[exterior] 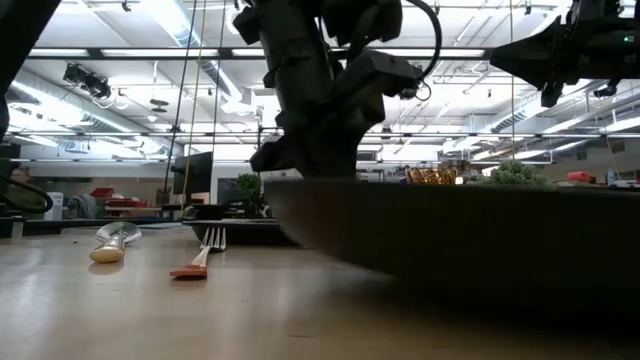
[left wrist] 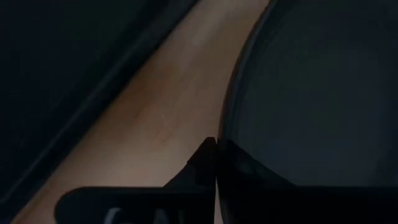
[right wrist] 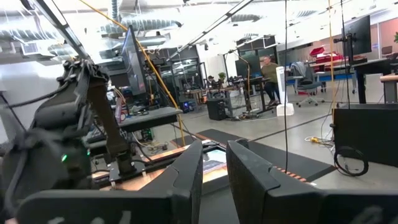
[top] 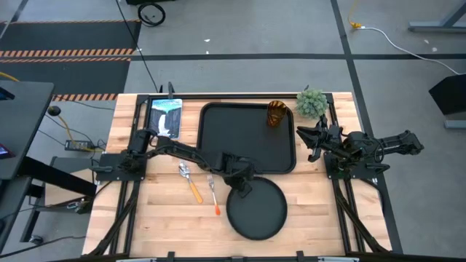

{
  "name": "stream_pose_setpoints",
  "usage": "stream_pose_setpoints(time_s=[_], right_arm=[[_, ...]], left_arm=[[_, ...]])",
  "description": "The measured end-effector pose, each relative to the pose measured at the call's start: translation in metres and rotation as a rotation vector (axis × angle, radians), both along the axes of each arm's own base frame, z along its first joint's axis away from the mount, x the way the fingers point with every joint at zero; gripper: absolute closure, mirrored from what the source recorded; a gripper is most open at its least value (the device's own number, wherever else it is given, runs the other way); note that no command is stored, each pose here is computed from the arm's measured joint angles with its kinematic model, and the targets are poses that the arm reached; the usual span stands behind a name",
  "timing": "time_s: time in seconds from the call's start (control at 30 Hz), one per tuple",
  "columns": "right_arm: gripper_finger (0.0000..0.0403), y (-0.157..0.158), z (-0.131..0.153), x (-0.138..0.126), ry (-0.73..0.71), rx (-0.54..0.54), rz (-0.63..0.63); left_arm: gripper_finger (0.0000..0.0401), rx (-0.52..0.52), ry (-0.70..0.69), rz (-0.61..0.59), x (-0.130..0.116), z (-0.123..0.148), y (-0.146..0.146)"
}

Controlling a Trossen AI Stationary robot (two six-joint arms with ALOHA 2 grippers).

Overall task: Pick and place plate/cup/fork/spoon on tray
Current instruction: Put the black plate on the black serving tray

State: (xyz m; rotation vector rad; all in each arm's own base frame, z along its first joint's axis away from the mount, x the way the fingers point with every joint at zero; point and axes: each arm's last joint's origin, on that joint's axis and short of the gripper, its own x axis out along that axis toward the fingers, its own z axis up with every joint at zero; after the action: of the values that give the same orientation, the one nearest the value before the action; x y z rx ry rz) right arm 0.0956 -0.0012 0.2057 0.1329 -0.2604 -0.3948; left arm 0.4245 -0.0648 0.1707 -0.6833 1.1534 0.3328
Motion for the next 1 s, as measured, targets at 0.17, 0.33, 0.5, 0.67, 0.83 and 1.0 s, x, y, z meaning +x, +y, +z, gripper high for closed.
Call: stream_pose_setpoints(time_s=[0.17,0.33,0.5,0.67,0.83,1.0], right_arm=[[0.0325,0.000,0.000,0.000,0.000,0.000,0.000],[0.0325,0.000,0.000,0.000,0.000,0.000,0.000],[0.0325,0.000,0.000,0.000,0.000,0.000,0.000],[0.0325,0.000,0.000,0.000,0.000,0.000,0.000],[0.0325,0.000,0.000,0.000,0.000,0.000,0.000],[0.0325,0.000,0.000,0.000,0.000,0.000,0.000]], left_arm=[[0.0390,-0.022,-0.031,0.026,-0.001,0.017,0.023],[0.0390,-0.020,-0.060,0.060,-0.002,0.028,0.045],[0.0390,-0.050,-0.060,0.076,-0.002,0.029,0.062],[0.0390,-0.047,-0.064,0.089,-0.002,0.029,0.076],[0.0390,-0.052,-0.071,0.119,-0.005,0.034,0.093],[0.0390,-0.048,-0.066,0.145,-0.008,0.035,0.111]])
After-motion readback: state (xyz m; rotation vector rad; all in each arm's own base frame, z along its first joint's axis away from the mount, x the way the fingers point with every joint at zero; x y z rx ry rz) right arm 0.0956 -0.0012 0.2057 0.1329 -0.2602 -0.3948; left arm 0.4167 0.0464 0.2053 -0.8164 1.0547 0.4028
